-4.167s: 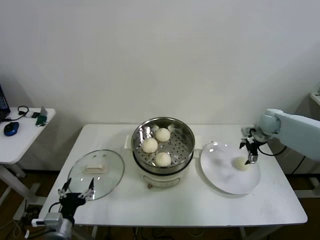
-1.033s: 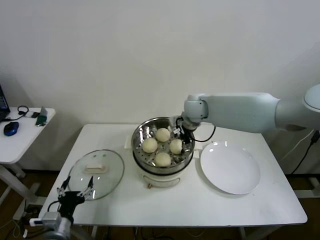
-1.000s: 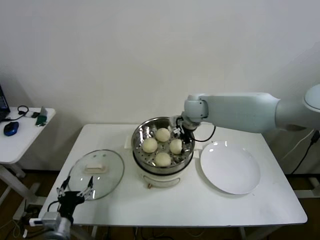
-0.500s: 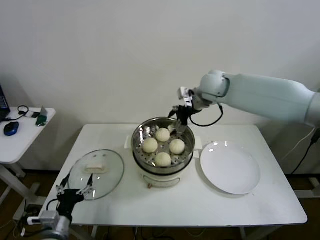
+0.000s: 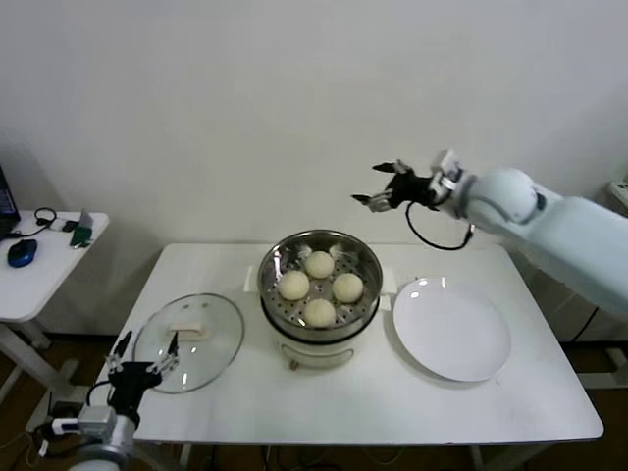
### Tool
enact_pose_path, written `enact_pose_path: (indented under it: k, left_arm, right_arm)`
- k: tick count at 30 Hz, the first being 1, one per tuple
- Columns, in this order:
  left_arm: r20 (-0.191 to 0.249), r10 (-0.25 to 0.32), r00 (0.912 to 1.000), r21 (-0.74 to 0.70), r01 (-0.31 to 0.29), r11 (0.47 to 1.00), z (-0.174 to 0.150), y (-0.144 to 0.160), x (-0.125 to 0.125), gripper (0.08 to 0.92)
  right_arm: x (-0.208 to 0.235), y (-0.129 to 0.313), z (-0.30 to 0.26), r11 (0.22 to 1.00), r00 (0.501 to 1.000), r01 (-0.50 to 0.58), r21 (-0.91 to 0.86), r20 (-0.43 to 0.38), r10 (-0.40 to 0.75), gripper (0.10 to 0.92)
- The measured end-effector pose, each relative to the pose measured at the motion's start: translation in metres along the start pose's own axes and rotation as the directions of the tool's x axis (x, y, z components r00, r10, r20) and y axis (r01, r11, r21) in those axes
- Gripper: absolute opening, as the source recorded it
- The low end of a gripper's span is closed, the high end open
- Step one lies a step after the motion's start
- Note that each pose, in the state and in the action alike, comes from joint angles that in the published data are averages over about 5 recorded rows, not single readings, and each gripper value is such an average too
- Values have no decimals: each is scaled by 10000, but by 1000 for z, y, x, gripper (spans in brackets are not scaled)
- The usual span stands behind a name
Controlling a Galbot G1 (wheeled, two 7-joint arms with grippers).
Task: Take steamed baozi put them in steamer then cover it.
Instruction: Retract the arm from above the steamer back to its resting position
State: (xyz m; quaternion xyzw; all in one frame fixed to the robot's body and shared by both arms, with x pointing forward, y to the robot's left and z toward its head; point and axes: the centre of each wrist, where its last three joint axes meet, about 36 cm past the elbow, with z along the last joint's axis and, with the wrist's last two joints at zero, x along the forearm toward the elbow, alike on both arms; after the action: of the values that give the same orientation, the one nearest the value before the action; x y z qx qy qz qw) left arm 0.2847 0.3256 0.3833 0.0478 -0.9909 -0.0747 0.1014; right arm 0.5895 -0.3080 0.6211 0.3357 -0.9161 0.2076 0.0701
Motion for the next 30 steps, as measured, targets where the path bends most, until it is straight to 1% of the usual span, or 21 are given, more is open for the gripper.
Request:
enact_pose_path:
  k: [5, 11, 13, 16, 19, 22, 26, 30]
  left_arm:
    - [305, -157, 9994, -346, 167, 9993, -4, -2, 0, 823]
    - [800, -436, 9958, -1332, 540, 9896, -5, 0, 2, 823]
    - [1036, -536, 9932, -1884, 726, 9794, -5, 1, 2, 823]
    - [1466, -627, 9872, -2906, 1036, 9512, -6, 2, 4, 823]
    - [1876, -690, 9798, -4082, 1417, 9018, -6, 3, 5, 823]
    - [2216, -733, 9724, -5243, 1822, 8318, -4, 5, 6, 823]
    - [2610, -740, 9625, -6504, 2320, 7233, 1, 7, 5, 823]
    - [2906, -655, 9546, -7479, 2693, 6068, 9, 6, 3, 823]
  right_arm:
    - [29, 15, 38, 9898, 9877, -1113, -892, 1002, 1201, 823]
    - [56, 45, 85, 9598, 9454, -1965, -2003, 2209, 2397, 823]
    - [67, 60, 105, 9442, 9291, -2239, -2414, 2396, 2816, 823]
    - [85, 90, 140, 9154, 9116, -2620, -3054, 2330, 3387, 823]
    - [104, 128, 178, 8816, 9044, -2926, -3704, 1923, 3810, 823]
    - [125, 170, 213, 8441, 9025, -3207, -4297, 1319, 4100, 823]
    - [151, 216, 244, 7991, 8956, -3568, -4839, 660, 4399, 823]
    - [165, 245, 254, 7649, 8783, -3876, -5146, 458, 4759, 823]
